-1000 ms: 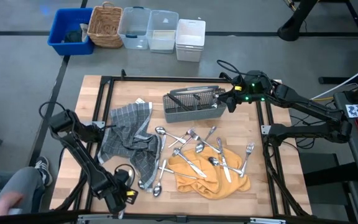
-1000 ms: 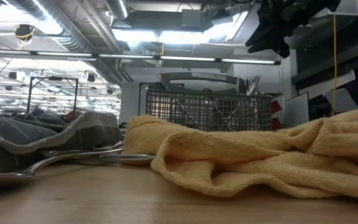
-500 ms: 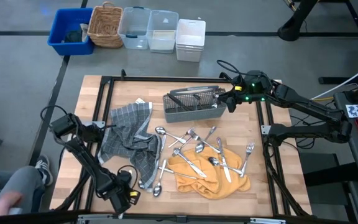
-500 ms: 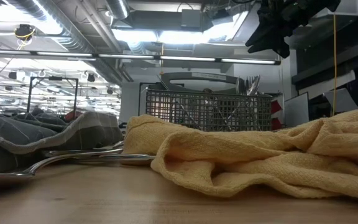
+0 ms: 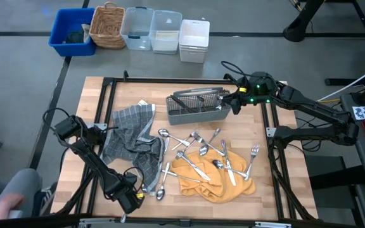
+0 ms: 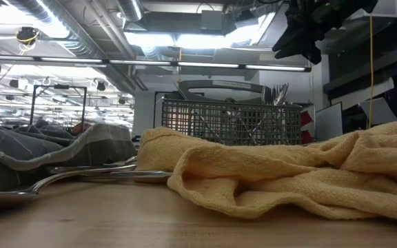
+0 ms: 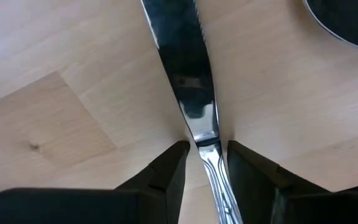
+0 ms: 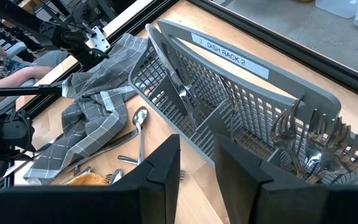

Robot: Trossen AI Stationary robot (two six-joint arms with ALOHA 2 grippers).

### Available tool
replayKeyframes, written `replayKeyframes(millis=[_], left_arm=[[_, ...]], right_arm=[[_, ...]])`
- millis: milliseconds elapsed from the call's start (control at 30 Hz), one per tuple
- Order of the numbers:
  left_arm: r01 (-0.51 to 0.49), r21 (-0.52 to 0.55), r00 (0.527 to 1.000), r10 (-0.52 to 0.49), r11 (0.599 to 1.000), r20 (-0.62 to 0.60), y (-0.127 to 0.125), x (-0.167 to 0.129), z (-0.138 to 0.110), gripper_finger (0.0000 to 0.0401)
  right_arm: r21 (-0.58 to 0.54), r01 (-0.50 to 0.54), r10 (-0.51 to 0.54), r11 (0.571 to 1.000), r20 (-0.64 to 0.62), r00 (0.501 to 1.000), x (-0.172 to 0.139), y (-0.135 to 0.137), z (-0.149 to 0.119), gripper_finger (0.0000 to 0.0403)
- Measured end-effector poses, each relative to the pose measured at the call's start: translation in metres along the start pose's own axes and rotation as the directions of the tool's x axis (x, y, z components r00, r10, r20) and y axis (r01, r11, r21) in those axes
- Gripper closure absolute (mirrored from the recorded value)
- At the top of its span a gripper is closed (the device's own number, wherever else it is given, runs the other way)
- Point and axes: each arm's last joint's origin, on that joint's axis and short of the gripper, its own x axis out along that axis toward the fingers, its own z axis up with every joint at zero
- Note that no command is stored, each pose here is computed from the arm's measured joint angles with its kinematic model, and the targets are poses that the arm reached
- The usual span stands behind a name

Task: Sort silverware
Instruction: Put the silver knife into the gray utensil holder

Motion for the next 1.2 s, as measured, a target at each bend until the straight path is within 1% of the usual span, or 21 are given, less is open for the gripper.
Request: replayKeyframes(millis=[67,167,333,433,533,700,833,1033,1200], left_arm=[[0.019,-0.013,1.0,-0.019,1.0,0.018,0.0,0.001,-0.001,0.0298],[0.054,-0.029,0.998,-0.053,0.998,0.045,-0.001,0.001,-0.002,0.0321],[0.06,-0.029,0.997,-0.058,0.998,0.046,-0.002,0.001,-0.002,0.0366],[0.071,-0.029,0.996,-0.07,0.997,0.047,-0.002,0.0,-0.002,0.0384],[0.093,-0.028,0.995,-0.092,0.995,0.046,-0.003,-0.004,-0.002,0.0387],[0.113,-0.028,0.993,-0.112,0.993,0.047,-0.003,-0.008,-0.002,0.0375],[0.129,-0.028,0.991,-0.127,0.991,0.05,-0.003,-0.011,-0.002,0.0382],[0.132,-0.028,0.99,-0.131,0.991,0.044,-0.005,-0.013,-0.003,0.04],[0.124,-0.029,0.992,-0.123,0.992,0.022,-0.005,-0.013,-0.003,0.0392]], right_arm=[[0.0,0.0,0.0,1.0,0.0,1.0,0.0,0.0,0.0,0.0302],[0.0,0.0,0.0,1.0,0.0,1.0,0.0,0.0,0.0,0.0302],[-0.001,0.0,0.0,1.0,0.0,1.0,0.0,0.0,0.0,0.0302],[-0.001,0.0,0.0,1.0,0.0,1.0,0.0,0.0,0.0,0.0302],[-0.002,0.0,0.0,1.0,0.0,1.0,0.0,0.0,0.0,0.0302],[-0.007,0.0,0.0,1.0,0.0,1.0,0.0,0.0,0.0,0.0302],[-0.007,0.001,-0.001,1.0,0.0,1.0,0.0,0.0,0.0,0.0302],[-0.007,0.0,0.0,1.0,0.0,1.0,0.0,0.0,0.0,0.0302],[-0.007,0.001,-0.001,1.0,0.0,1.0,0.0,0.0,0.0,0.0302]])
